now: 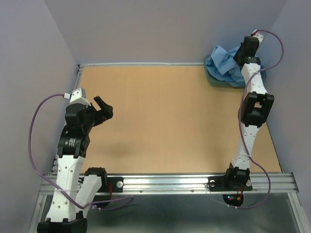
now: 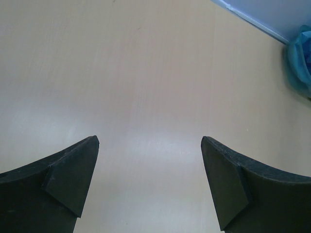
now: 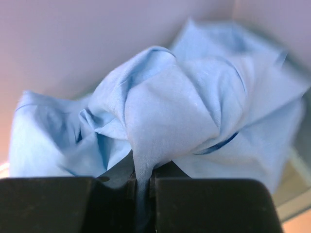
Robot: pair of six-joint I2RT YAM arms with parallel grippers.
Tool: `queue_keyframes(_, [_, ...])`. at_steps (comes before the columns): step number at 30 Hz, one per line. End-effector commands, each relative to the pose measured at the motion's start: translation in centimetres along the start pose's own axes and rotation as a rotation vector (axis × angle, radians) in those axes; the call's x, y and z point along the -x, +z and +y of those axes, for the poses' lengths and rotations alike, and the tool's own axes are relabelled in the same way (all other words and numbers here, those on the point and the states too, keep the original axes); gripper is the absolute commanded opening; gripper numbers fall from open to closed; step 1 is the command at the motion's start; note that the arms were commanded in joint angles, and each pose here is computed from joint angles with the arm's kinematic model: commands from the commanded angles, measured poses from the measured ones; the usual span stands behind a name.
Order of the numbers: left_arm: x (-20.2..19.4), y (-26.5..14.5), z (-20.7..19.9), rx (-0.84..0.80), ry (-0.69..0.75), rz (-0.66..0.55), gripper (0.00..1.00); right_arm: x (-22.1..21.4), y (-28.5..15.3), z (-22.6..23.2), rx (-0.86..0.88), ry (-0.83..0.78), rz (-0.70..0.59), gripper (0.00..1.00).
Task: Fold and stack the long sleeve shirts
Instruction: Grab the shirt from the pile, then move the shirt to the center of the board
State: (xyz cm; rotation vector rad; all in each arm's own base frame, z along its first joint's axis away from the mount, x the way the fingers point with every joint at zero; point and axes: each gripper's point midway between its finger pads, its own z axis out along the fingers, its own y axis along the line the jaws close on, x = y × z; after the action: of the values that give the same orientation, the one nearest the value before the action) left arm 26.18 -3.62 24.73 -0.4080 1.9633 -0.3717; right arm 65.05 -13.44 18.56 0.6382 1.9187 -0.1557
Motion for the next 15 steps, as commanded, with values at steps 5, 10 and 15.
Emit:
queue_keyframes(5, [2.7,-1.0,-1.0,-0.036,-0.001,-0.118,0.99,24.2,-24.4,10.3,0.456,-0.131,-0.616,0.01])
queue_keyframes(10, [3.5,-1.5,-1.4,-0.051,-0.005,-0.150,0.99,26.7,-36.7,15.0,0.692,-0.195,-0.761,0.01])
queue_keyframes(15, [3.8,-2.1,-1.9,-0.068,-0.009,-0.167,0.99,24.2,-48.5,20.3,1.039,-0.217,-0.786,0.01])
